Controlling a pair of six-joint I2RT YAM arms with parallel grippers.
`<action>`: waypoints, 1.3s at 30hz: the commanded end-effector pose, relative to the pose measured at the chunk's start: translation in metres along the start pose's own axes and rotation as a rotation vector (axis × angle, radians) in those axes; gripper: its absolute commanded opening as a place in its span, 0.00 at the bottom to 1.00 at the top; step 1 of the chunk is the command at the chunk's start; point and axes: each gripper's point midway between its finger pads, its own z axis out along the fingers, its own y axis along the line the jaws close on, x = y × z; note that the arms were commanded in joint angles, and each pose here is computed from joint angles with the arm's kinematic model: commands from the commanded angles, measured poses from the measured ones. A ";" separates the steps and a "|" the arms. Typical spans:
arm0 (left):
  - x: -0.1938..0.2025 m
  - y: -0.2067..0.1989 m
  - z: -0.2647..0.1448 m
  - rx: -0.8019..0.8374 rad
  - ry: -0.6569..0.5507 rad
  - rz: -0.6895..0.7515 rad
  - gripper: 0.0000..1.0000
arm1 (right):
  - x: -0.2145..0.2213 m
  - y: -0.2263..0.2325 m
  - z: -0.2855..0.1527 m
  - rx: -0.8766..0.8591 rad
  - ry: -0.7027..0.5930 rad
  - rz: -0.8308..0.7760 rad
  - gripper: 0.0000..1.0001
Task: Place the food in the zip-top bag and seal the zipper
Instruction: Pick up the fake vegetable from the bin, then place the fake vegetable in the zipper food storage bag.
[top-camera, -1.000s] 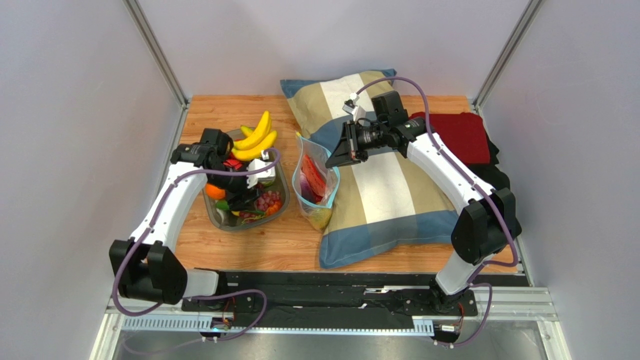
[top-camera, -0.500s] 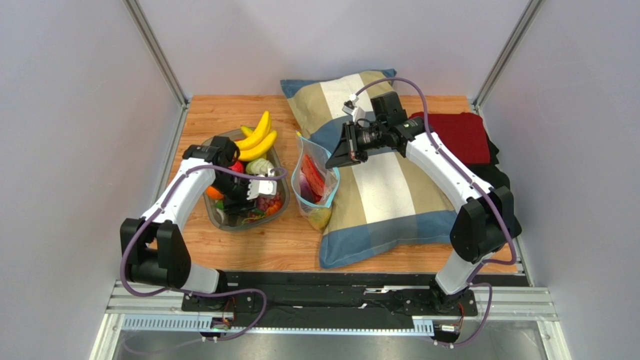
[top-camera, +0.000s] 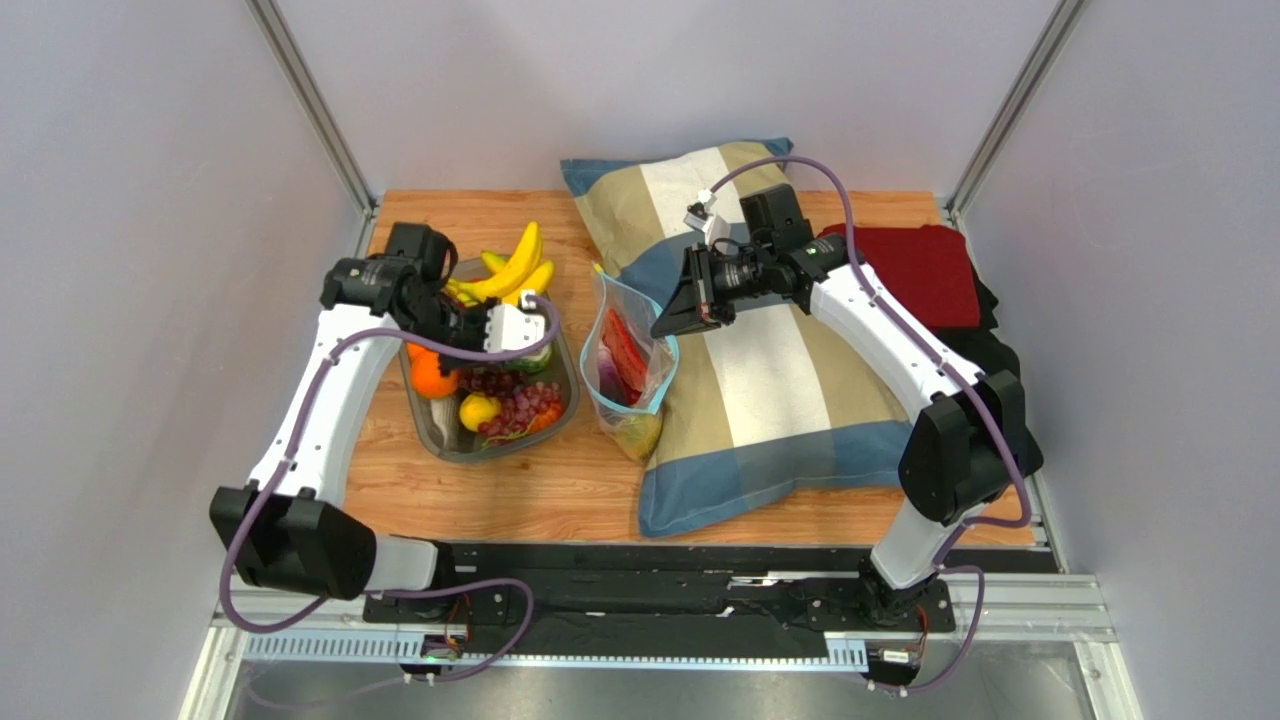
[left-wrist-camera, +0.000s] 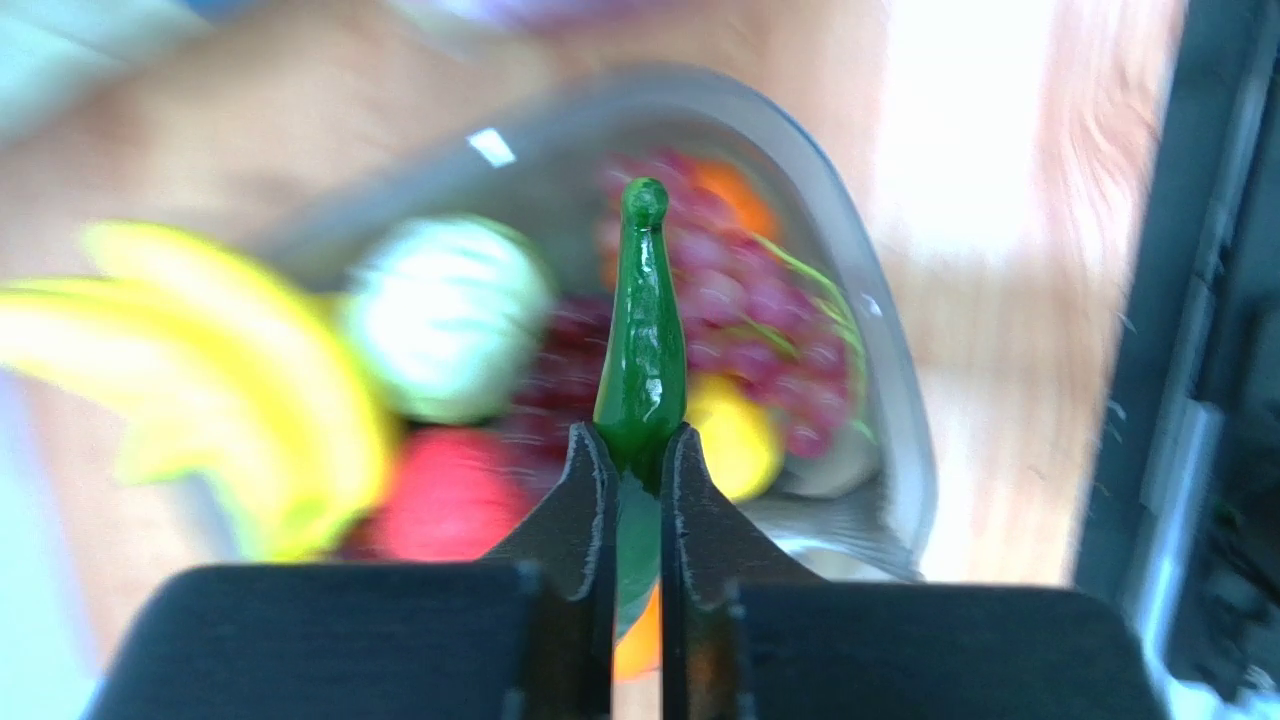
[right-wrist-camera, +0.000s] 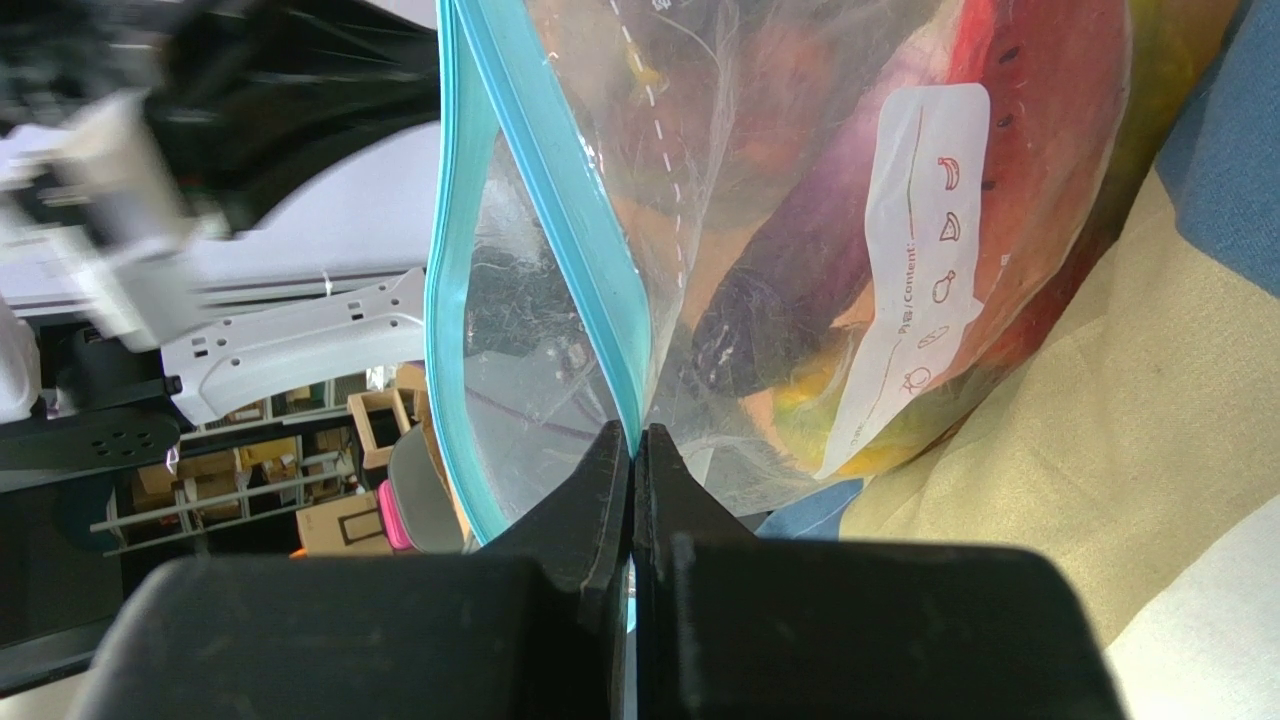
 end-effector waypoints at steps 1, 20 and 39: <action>-0.078 -0.025 -0.055 0.005 -0.209 -0.013 0.00 | -0.010 0.006 0.001 -0.012 -0.017 -0.042 0.00; -0.283 -0.023 -0.048 0.035 -0.867 0.228 0.00 | -0.003 0.017 -0.003 -0.046 0.010 -0.067 0.00; -0.171 0.012 0.044 0.075 -0.263 0.739 0.37 | 0.010 0.029 -0.014 -0.072 0.063 -0.113 0.00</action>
